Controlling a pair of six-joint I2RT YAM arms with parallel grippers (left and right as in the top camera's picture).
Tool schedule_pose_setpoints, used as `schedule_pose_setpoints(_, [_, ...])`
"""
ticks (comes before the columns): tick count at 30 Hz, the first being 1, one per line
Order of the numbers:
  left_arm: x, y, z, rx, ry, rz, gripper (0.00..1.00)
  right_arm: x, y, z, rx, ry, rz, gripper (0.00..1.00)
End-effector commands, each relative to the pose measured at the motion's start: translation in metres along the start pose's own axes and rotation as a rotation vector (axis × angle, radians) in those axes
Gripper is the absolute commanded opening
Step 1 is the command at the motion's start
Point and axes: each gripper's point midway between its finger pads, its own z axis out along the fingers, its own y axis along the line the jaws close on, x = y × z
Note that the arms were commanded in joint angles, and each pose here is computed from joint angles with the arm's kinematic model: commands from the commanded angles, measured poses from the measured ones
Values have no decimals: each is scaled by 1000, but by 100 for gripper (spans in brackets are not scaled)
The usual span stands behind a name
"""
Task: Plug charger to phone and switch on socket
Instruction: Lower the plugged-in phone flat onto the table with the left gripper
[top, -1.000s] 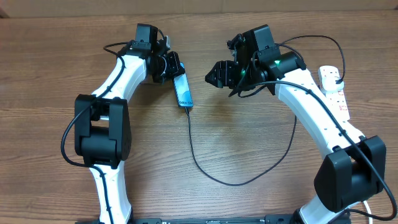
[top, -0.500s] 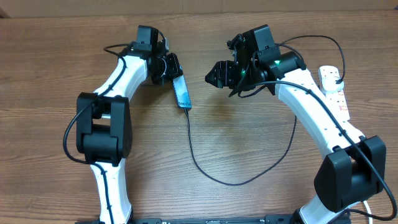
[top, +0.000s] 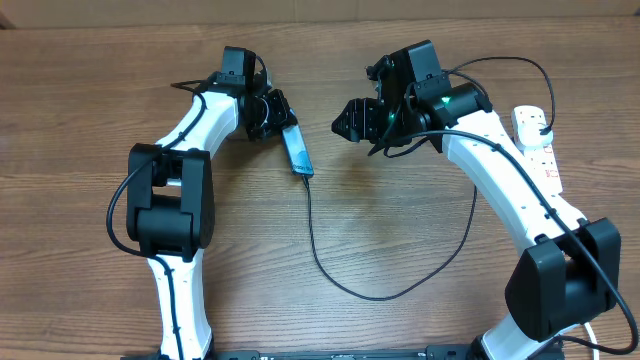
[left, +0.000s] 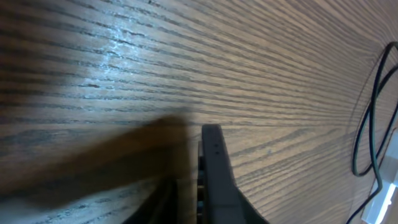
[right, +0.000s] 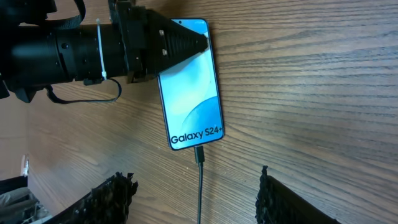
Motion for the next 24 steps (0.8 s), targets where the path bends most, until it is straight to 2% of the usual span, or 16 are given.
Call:
schedule_pose_setpoints(1, [2, 5, 7, -9, 11, -3, 27, -11, 12, -16, -14, -52, -33, 66])
schedule_pose_setpoints(10, [0, 24, 6, -109, -13, -17, 33, -10, 12, -16, -13, -47, -31, 66])
schedule_pose_setpoints(24, [1, 29, 5, -139, -16, -6, 33, -5, 9, -16, -4, -29, -21, 66])
